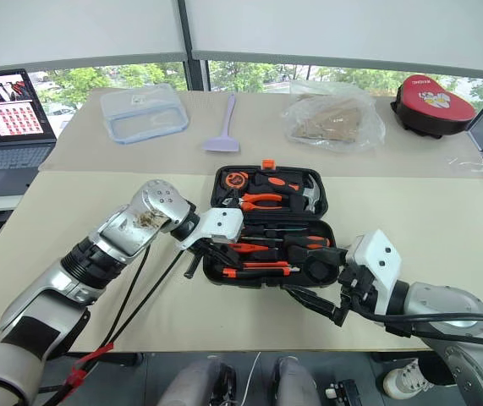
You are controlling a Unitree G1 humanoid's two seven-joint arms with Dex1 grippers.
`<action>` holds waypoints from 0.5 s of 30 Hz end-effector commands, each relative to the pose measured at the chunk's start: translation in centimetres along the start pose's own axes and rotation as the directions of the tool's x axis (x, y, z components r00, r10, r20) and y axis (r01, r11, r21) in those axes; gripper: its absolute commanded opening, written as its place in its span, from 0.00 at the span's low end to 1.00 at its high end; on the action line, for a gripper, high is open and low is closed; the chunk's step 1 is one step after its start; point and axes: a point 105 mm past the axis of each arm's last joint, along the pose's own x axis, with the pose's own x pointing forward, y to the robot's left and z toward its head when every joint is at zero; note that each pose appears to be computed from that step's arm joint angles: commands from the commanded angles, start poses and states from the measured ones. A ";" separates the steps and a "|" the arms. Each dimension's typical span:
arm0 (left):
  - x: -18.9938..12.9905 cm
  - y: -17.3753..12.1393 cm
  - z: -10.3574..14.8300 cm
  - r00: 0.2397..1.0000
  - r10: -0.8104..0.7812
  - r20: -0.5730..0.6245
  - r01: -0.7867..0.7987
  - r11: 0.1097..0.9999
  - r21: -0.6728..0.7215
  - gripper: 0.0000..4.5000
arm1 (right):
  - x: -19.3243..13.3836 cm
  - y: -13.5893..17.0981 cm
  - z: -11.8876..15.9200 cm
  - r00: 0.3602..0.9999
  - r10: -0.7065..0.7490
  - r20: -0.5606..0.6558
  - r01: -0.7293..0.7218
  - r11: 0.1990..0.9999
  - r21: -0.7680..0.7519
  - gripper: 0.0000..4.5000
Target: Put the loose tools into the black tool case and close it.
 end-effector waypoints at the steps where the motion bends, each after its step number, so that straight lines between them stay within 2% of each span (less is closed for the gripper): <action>1: 1.7 -1.0 -2.1 0.995 -0.026 -0.097 0.031 0.999 0.042 0.01 | -0.4 -0.1 1.0 0.999 -0.018 0.027 0.019 0.999 -0.031 1.00; 9: 2.0 -1.1 -2.4 0.996 -0.025 -0.088 0.028 0.999 0.027 0.01 | -0.7 -0.1 0.8 1.000 -0.021 0.014 0.021 1.000 -0.024 1.00; 13: 2.5 -2.3 -2.3 0.996 -0.068 -0.060 0.069 0.998 0.008 0.01 | -0.7 0.3 0.5 1.000 -0.008 0.002 0.008 1.000 -0.017 1.00; 15: 2.5 -1.9 -1.6 0.998 -0.051 -0.023 0.051 0.999 -0.007 0.01 | -0.8 0.4 0.5 1.000 -0.005 0.001 0.005 1.000 -0.015 1.00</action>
